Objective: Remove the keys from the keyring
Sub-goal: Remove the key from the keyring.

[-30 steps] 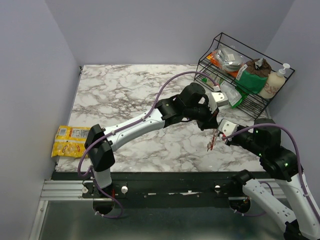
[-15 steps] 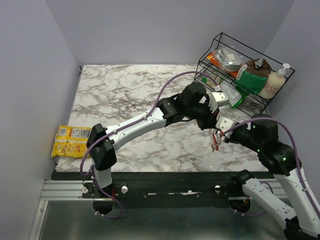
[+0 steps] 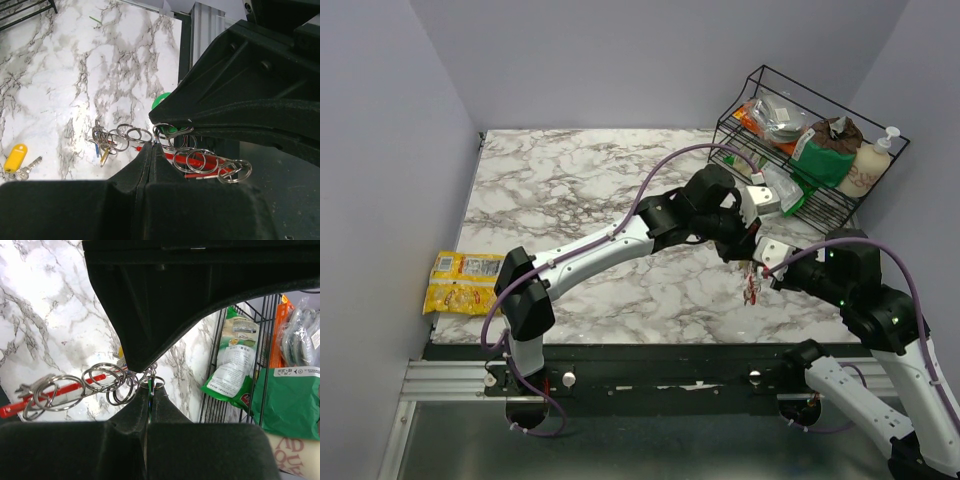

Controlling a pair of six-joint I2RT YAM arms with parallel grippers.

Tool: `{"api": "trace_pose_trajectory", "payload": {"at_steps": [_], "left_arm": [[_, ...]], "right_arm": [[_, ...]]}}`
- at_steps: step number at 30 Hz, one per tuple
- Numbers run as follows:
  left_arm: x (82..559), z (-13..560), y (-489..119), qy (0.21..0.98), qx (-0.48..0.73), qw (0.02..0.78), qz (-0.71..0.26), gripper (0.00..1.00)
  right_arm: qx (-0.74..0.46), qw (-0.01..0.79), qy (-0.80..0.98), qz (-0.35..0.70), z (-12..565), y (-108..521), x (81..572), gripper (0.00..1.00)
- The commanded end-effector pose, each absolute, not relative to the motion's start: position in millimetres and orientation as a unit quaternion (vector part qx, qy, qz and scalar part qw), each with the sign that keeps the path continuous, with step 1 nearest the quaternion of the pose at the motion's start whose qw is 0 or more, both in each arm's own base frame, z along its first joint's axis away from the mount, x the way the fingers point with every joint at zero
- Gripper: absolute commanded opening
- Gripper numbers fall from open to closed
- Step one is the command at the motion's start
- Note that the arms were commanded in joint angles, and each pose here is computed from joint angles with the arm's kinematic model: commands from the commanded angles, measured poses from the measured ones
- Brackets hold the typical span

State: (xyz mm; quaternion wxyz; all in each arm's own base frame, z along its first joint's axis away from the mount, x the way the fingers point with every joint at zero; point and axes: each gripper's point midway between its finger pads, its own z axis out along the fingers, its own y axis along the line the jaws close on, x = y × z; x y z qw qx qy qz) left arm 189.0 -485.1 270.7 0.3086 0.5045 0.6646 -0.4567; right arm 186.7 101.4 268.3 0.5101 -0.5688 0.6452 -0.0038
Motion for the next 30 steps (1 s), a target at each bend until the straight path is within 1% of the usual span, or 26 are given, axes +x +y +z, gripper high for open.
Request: {"api": "trace_pose_trajectory", "payload": {"at_steps": [1, 6, 9, 16, 30], "left_arm": [[199, 251, -492, 0.686, 0.494, 0.301, -0.44, 0.0], [194, 252, -494, 0.685, 0.49, 0.284, -0.459, 0.0], [191, 250, -496, 0.684, 0.489, 0.273, -0.467, 0.0], [187, 243, -499, 0.683, 0.49, 0.254, -0.478, 0.0], [183, 240, -503, 0.683, 0.495, 0.248, -0.476, 0.0]], "right_arm": [[-0.59, 0.576, 0.564, 0.046, 313, 130, 172, 0.01], [-0.623, 0.56, 0.546, -0.007, 298, 118, 175, 0.01], [-0.634, 0.562, 0.531, -0.011, 298, 117, 169, 0.01], [-0.654, 0.56, 0.507, 0.009, 302, 125, 160, 0.01], [-0.665, 0.561, 0.493, 0.019, 314, 140, 171, 0.01]]}}
